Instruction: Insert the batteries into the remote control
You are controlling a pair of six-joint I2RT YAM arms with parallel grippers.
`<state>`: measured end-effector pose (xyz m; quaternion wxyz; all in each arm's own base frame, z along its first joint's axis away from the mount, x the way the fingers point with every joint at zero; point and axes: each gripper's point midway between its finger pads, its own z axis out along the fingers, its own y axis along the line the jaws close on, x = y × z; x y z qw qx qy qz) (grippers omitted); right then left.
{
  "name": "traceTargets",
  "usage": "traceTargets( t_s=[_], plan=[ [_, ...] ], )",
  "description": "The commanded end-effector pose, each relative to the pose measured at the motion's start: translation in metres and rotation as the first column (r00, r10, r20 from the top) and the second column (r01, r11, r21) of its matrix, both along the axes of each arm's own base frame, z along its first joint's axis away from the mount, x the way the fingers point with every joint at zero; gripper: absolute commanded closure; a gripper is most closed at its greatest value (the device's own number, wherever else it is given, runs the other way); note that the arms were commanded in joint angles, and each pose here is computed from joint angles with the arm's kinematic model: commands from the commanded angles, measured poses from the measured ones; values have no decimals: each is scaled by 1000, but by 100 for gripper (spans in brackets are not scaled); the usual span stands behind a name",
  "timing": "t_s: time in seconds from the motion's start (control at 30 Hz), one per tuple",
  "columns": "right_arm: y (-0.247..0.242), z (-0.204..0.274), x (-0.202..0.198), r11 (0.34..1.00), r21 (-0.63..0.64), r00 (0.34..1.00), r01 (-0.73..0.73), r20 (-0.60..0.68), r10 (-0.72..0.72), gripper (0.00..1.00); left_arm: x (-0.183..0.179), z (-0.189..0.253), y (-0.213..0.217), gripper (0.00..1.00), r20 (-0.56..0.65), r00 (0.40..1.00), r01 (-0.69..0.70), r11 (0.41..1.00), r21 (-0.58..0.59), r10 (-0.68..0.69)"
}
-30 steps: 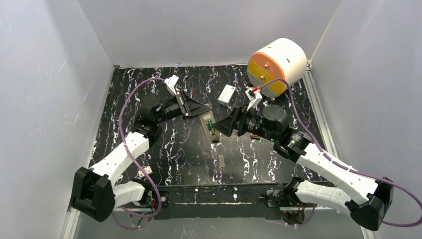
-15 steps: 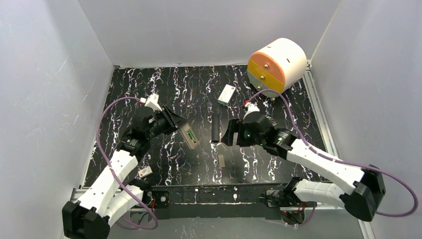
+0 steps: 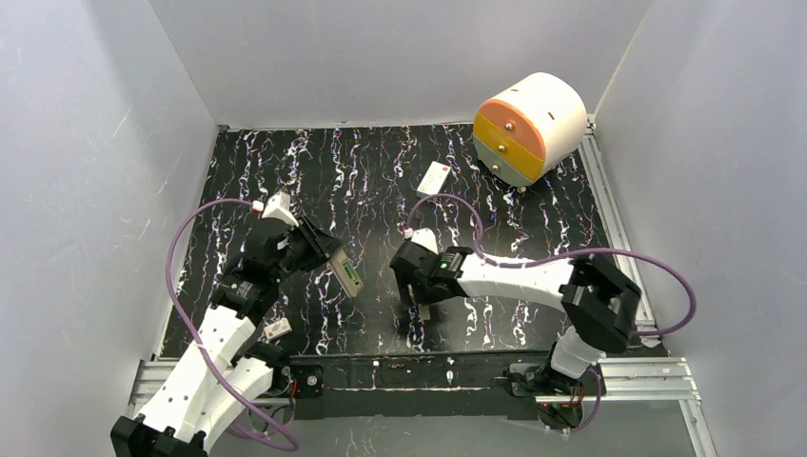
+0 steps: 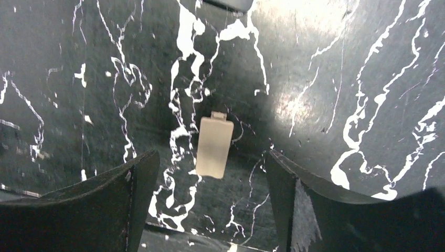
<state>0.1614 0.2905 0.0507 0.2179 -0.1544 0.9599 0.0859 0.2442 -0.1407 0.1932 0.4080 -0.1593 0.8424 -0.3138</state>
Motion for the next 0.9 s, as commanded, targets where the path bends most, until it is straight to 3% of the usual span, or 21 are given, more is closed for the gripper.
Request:
traceTargets(
  t_s=[0.0,0.1,0.43,0.67,0.87],
  plan=[
    [-1,10,22,988,-110,991,105,100,-94,21,-5,-6,8,100,8,1000,-14,999,33,13],
    [-2,-3,18,980,-166,992,112,73,-101,29,-6,-8,11,100,11,1000,-19,999,42,18],
    [5,-24,0,981,-109,986,162,-23,-165,44,-12,-10,16,100,19,999,-26,998,59,25],
    [-4,-32,-1,960,-111,965,256,-26,-260,47,-19,-4,20,100,28,999,-29,997,65,28],
    [-18,-37,7,906,-109,910,408,-24,-413,66,-32,-4,23,100,40,999,-25,998,50,23]
  ],
)
